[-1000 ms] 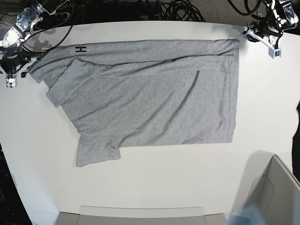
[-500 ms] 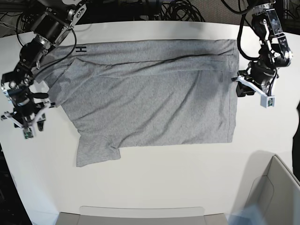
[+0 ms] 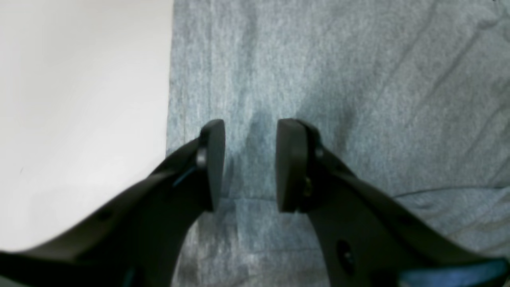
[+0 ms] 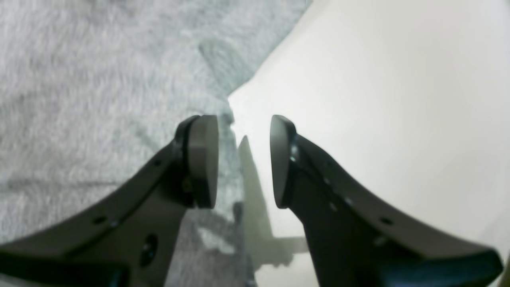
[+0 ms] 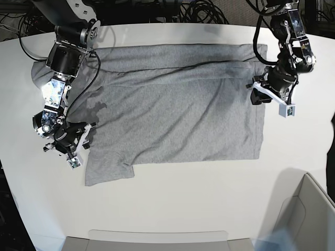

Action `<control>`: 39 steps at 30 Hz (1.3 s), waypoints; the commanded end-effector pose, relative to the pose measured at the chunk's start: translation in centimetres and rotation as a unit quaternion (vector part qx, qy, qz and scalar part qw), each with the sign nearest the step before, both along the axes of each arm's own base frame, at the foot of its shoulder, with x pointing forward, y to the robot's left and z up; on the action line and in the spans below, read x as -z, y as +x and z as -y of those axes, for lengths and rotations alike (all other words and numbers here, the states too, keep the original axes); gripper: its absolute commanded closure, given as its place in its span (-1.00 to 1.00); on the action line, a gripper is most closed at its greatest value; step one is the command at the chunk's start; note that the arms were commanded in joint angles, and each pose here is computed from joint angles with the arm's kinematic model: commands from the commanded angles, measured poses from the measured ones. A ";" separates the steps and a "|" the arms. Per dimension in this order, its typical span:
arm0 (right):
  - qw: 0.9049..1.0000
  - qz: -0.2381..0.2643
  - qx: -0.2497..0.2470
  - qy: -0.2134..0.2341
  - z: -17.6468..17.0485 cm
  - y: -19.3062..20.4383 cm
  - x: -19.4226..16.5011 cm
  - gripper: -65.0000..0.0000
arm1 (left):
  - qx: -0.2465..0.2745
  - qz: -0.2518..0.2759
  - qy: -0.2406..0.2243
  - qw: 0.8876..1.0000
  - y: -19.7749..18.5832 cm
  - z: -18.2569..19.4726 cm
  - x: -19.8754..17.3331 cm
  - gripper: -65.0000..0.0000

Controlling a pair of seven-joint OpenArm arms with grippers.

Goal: Fold the T-shirt properly
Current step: 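Move the right gripper down to the sleeve beside it and grasp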

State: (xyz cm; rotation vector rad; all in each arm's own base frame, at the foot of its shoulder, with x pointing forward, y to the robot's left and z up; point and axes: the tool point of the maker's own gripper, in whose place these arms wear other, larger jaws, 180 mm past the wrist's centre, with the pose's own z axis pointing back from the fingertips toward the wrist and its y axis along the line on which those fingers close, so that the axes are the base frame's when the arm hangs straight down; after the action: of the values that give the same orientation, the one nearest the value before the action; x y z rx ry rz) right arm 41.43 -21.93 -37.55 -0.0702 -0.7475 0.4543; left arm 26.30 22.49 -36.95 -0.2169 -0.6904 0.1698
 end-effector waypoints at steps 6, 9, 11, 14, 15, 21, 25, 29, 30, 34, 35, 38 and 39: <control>1.000 -0.022 -0.010 0.020 -0.6 1.3 0.9 0.33 | 0.002 0.022 0.002 1.000 0.8 -0.1 -1.1 0.30; 0.999 -0.037 -0.010 0.027 -0.9 1.1 1.7 0.38 | 0.002 0.021 0.002 1.000 0.7 -0.1 -1.1 0.30; 0.999 -0.033 -0.011 0.024 -0.9 1.1 1.6 0.57 | 0.000 0.021 0.003 1.000 0.7 -0.2 -1.0 0.30; 1.000 -0.021 -0.016 -0.004 -1.2 1.5 0.5 1.00 | 0.000 0.019 0.003 1.000 0.6 -0.2 -1.0 0.30; 1.000 -0.018 -0.018 -0.017 -1.4 1.5 0.3 1.00 | 0.000 0.019 0.003 1.000 0.6 -0.2 -1.0 0.30; 0.986 0.009 -0.084 -0.145 -6.1 1.3 -2.1 1.00 | -0.001 0.014 -0.001 1.000 0.6 -0.3 -0.5 0.30; 0.973 0.020 -0.151 -0.176 -10.4 -0.8 -1.7 1.00 | -0.005 0.002 -0.005 1.000 0.3 -0.4 0.3 0.30; 0.954 0.004 -0.214 -0.208 -13.5 -3.6 0.3 1.00 | -0.006 0.002 -0.006 1.000 0.3 -0.4 0.3 0.30; 0.950 -0.002 -0.222 -0.220 -13.7 -3.9 0.7 1.00 | -0.006 0.002 -0.006 1.000 0.3 -0.4 0.3 0.30; 0.937 -0.018 -0.235 -0.258 -14.0 -5.3 1.6 0.78 | -0.005 0.001 -0.006 1.000 0.3 -0.4 0.3 0.30; 0.938 -0.012 -0.229 -0.259 -13.9 -5.1 1.2 0.63 | -0.005 0.001 -0.006 1.000 0.3 -0.4 0.3 0.30; 0.942 0.024 -0.218 -0.254 -14.0 -4.5 -1.2 0.34 | -0.005 0.001 -0.006 1.000 0.3 -0.4 0.4 0.30; 0.944 0.039 -0.214 -0.250 -14.1 -4.2 -2.2 0.27 | -0.004 0.001 -0.006 1.000 0.3 -0.4 0.4 0.30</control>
State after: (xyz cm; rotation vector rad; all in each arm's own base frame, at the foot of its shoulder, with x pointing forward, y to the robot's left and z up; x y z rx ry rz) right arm 36.12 -8.31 -36.88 -0.4019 -0.6620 1.0542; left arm 25.77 22.74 -38.37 -0.2236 -0.6492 0.1942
